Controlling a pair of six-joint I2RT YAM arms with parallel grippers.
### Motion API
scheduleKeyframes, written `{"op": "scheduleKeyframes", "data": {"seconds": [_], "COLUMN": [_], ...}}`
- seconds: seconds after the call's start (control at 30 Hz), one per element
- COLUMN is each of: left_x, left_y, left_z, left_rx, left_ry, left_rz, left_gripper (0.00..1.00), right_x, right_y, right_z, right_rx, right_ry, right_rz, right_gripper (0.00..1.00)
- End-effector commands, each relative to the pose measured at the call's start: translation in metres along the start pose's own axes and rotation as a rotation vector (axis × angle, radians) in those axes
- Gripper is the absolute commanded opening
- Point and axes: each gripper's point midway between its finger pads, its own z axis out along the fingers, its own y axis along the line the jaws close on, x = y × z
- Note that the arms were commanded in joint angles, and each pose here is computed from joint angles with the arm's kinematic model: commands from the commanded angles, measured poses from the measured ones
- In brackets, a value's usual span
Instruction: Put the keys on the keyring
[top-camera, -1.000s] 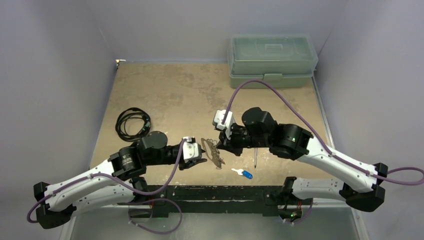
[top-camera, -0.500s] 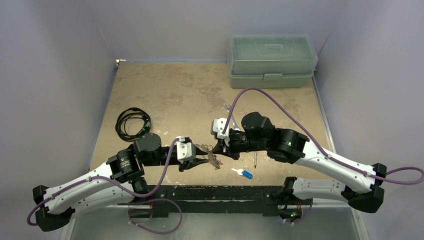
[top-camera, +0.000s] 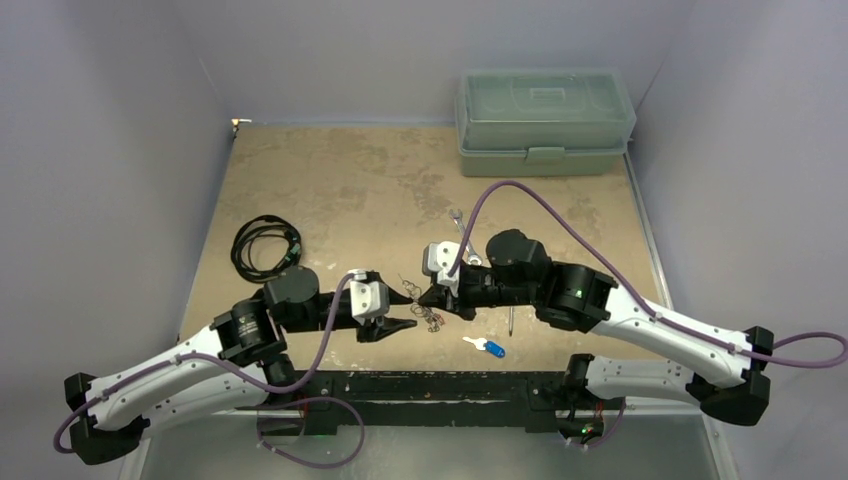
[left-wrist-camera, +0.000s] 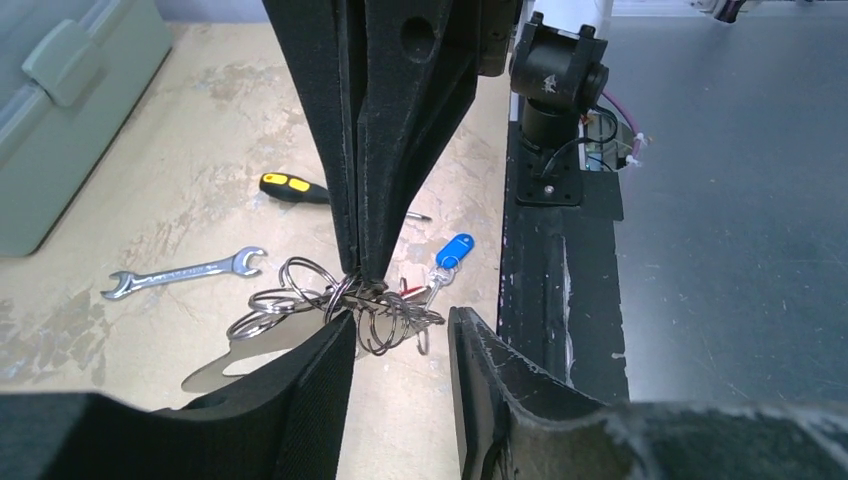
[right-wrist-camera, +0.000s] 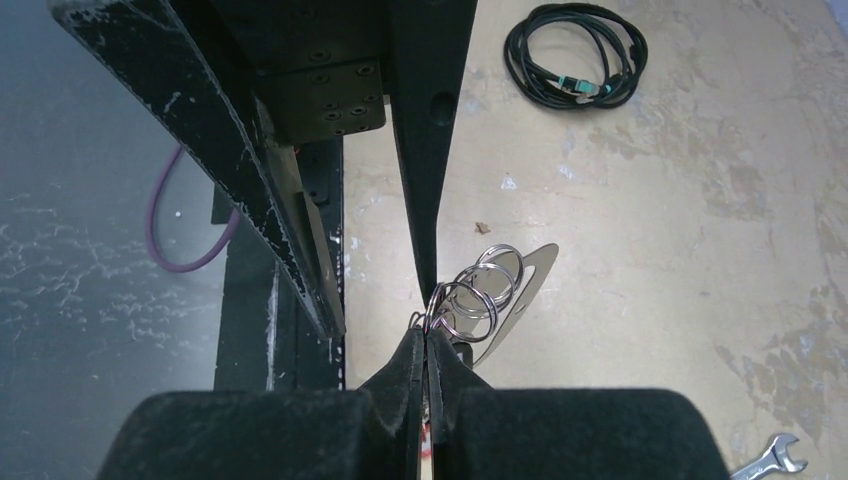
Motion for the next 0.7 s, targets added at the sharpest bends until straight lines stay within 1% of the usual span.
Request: {"op": "scheduleKeyframes", "data": {"seconds": [0.0,0.13,0.27,0.4,0.67], "left_x": [-0.011,-0.014,-0.014,-0.016,-0.017], "left_y": [0.013,0.014,0.020,0.017,-0.004], "left_z": [-0.006,-0.014,-0.018,-0.014,-0.004], "left_rx": [-0.075,-0.094,-0.128,-0.104,0.032], "left_ry": [-0.049,-0.046,-0.040,-0.050,-0.058], "left_rz": [0.006,0.023,0.028,0.037,0.027], "left_gripper": [0.41,0.46,0.46,0.46,0.39], "right_x": [-0.026,-0.028,-0.025,-0.023,-0.026], "right_y": [0.001,-0.004,-0.002,0.004,0.005], "right_z": [-0.009,-0.014,-0.014,-0.011,-0.008], "right_rx": [0.017,0.057,0.046,0.013,0.005], "right_ry": [-0.106,-0.127,-0.127,-0.131,-0.153], "right_rz": [-0.044,-0.038,-0.035,-0.037,-0.038], "right_gripper": [0.00,0.00,0.00,0.00,0.00]}}
